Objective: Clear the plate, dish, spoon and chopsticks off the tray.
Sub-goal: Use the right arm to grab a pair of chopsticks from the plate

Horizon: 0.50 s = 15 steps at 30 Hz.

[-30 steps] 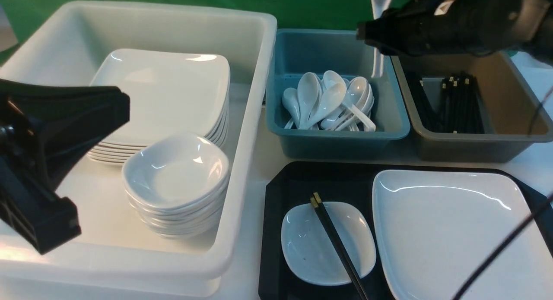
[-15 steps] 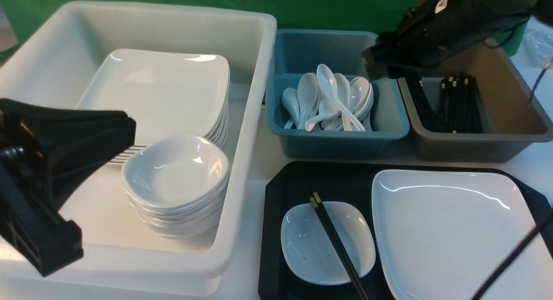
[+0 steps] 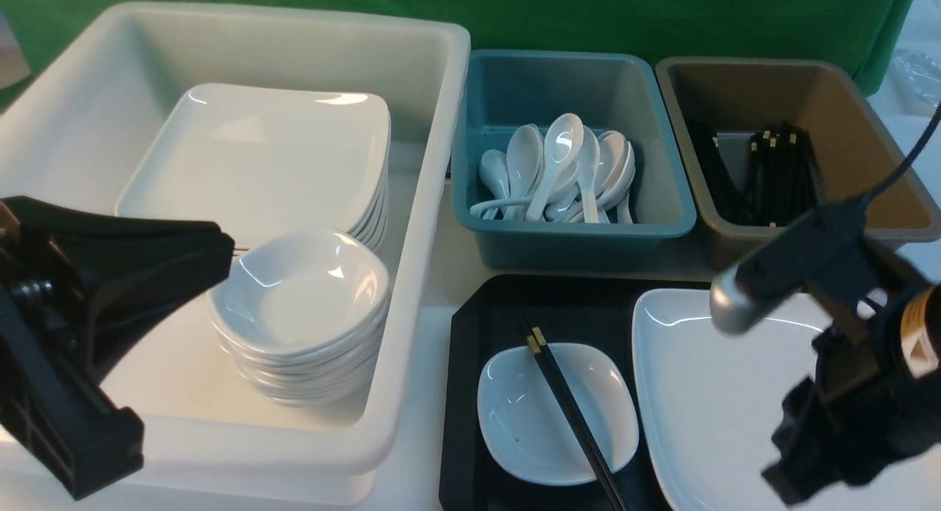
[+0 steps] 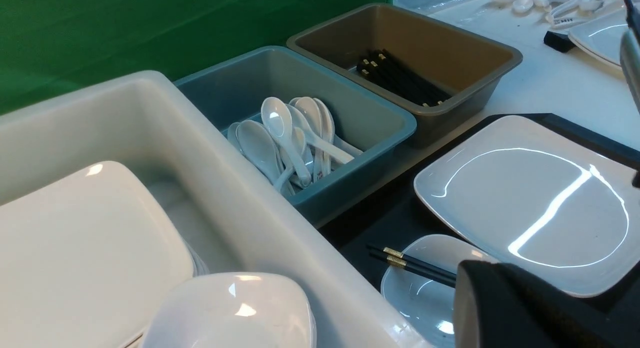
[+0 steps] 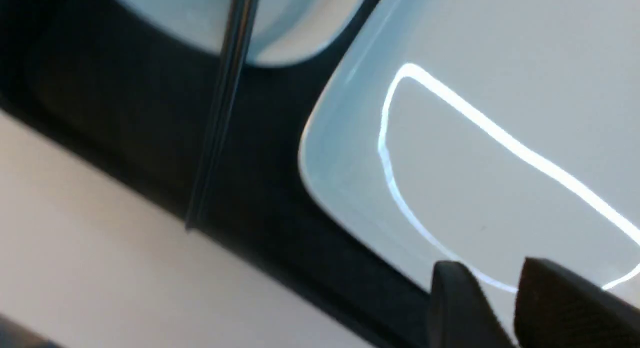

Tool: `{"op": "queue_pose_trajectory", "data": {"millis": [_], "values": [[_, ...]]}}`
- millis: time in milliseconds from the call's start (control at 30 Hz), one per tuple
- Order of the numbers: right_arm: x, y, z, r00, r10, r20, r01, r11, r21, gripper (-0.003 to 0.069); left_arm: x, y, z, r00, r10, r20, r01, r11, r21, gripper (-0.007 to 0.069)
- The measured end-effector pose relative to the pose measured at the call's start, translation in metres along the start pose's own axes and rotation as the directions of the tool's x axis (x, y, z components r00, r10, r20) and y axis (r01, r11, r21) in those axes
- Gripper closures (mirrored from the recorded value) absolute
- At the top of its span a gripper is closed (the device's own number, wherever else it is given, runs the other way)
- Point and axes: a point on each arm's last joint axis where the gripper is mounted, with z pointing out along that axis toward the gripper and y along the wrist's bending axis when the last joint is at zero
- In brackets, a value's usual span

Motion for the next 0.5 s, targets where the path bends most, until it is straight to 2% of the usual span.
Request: {"op": "queue_pose_trajectory", "data": {"millis": [100,133,200,400,500], "values": [[0.010,0.016,0.017,0.998,-0.057,-0.013,0.057,0.998,-0.009,0.0287,0.000,0.000,0.000,1.000,0.015,0.000,-0.015,1.000,0.000,0.0620],[0.010,0.017,0.018,0.998,-0.060,-0.013,0.060,0.998,-0.011,0.0287,0.000,0.000,0.000,1.000,0.015,0.000,-0.015,1.000,0.000,0.0620],[0.012,0.029,0.032,0.994,-0.113,-0.004,0.113,0.994,0.003,0.0237,0.000,0.000,0.000,1.000,0.022,0.000,-0.022,1.000,0.000,0.0620],[0.001,0.037,0.057,0.985,-0.174,-0.022,0.174,0.984,0.046,0.0210,0.000,0.000,0.000,1.000,0.019,-0.002,-0.019,1.000,0.003,0.0620],[-0.004,0.037,0.076,0.975,-0.208,-0.072,0.214,0.973,0.084,0.0172,0.001,0.000,0.000,1.000,0.019,-0.007,-0.019,1.000,0.005,0.0620]]}}
